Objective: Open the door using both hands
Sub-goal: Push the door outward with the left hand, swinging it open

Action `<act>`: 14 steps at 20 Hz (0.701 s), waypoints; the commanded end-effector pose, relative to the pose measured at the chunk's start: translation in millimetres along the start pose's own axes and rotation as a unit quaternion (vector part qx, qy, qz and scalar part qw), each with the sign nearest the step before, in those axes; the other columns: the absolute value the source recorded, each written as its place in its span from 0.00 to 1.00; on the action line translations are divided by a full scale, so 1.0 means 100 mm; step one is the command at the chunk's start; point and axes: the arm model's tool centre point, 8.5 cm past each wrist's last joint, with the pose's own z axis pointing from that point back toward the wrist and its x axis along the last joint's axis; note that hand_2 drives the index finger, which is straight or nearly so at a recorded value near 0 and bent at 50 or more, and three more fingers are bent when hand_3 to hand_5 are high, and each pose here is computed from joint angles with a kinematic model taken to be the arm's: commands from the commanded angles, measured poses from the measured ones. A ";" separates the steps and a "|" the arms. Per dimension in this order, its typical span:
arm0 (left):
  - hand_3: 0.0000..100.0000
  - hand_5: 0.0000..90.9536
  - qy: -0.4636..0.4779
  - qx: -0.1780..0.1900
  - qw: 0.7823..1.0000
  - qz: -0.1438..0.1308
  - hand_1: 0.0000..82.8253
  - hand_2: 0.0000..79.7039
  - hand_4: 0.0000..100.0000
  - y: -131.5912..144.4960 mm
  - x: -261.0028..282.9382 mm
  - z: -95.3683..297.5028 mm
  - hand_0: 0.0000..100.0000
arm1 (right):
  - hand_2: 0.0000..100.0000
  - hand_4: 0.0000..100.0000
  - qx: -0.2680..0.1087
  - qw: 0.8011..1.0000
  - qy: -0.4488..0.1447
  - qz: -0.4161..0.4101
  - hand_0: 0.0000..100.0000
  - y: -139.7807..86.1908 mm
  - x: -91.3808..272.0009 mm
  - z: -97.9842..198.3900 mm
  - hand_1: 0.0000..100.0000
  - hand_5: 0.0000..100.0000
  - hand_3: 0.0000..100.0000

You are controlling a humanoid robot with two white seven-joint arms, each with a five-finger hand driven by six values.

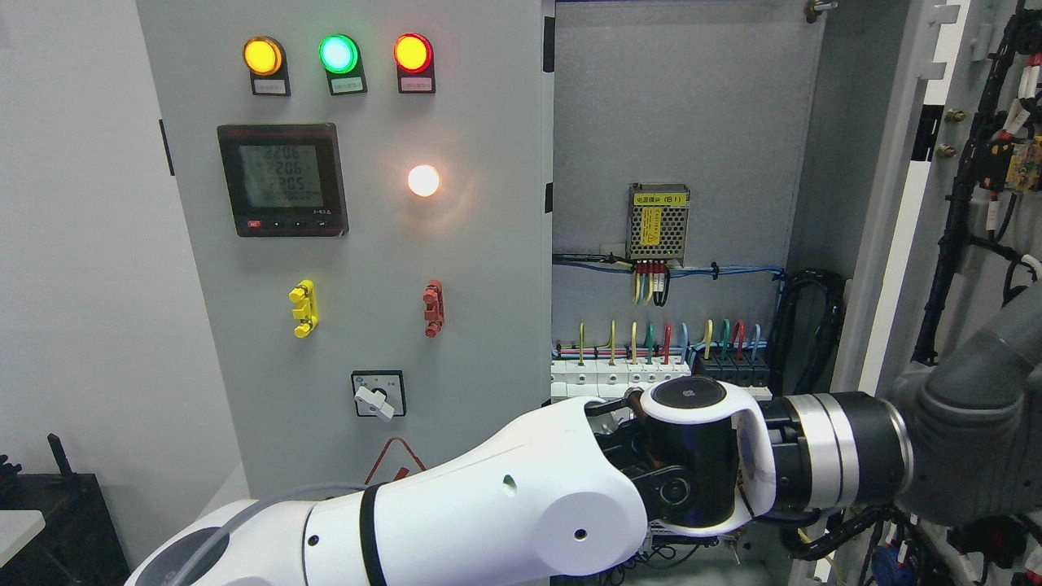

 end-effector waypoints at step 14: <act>0.00 0.00 -0.008 0.125 0.992 0.011 0.00 0.00 0.04 0.80 -0.26 1.24 0.00 | 0.00 0.00 0.001 1.000 0.000 0.000 0.00 0.00 0.00 0.00 0.00 0.00 0.00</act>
